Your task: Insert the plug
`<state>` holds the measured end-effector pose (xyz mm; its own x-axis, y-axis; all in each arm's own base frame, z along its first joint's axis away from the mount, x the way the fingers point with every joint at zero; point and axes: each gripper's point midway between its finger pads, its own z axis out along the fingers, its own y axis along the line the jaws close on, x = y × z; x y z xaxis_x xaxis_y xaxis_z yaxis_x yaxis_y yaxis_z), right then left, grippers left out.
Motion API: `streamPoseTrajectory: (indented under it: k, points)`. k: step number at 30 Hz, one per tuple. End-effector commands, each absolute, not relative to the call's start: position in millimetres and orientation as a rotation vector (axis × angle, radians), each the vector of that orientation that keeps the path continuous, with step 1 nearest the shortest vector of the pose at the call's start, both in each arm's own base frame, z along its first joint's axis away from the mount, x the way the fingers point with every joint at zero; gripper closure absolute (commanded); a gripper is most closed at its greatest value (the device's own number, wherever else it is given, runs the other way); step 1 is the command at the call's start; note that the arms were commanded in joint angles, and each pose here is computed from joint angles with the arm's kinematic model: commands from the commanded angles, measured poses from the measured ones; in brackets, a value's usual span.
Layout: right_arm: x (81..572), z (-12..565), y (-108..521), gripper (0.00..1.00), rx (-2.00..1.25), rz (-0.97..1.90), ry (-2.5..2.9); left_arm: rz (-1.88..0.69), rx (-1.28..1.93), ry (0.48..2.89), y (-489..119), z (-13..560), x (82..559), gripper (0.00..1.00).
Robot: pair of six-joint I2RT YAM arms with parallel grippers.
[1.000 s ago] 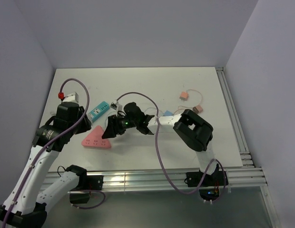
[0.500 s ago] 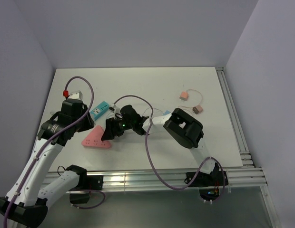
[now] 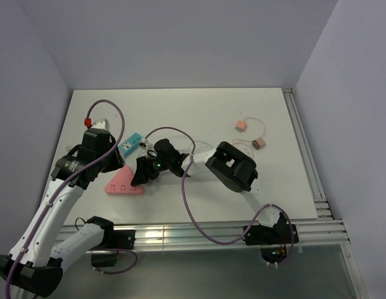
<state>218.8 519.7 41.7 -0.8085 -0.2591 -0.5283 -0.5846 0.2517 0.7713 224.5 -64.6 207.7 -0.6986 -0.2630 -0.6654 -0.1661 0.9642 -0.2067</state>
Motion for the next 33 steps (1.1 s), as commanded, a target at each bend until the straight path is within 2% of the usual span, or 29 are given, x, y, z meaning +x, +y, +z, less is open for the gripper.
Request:
streamPoseTrajectory:
  k: [1, 9, 12, 15, 16, 19, 27, 33]
  points:
    - [222, 51, 530, 0.36, -0.812, 1.609, 2.16, -0.189, -0.305, 2.287, -66, 222, 235, 1.0]
    - [226, 37, 533, 0.36, -0.819, 1.579, 2.182, -0.229, -0.284, 2.289, -71, 223, 233, 1.0]
    - [226, 34, 532, 0.48, -0.813, 1.578, 2.189, -0.228, -0.284, 2.297, -71, 221, 232, 1.0]
    - [227, 33, 529, 0.7, -0.788, 1.562, 2.196, -0.233, -0.272, 2.296, -73, 221, 234, 1.0]
    - [230, 32, 527, 0.84, -0.772, 1.56, 2.199, -0.241, -0.263, 2.297, -75, 221, 234, 1.0]
    - [230, 34, 520, 1.0, -0.737, 1.58, 2.197, -0.261, -0.226, 2.314, -81, 217, 237, 1.0]
    - [257, 19, 455, 1.0, -0.58, 1.481, 2.266, -0.287, -0.149, 2.396, -94, 194, 242, 1.0]
    - [260, 13, 417, 1.0, -0.544, 1.409, 2.322, -0.237, -0.092, 2.466, -95, 178, 242, 1.0]
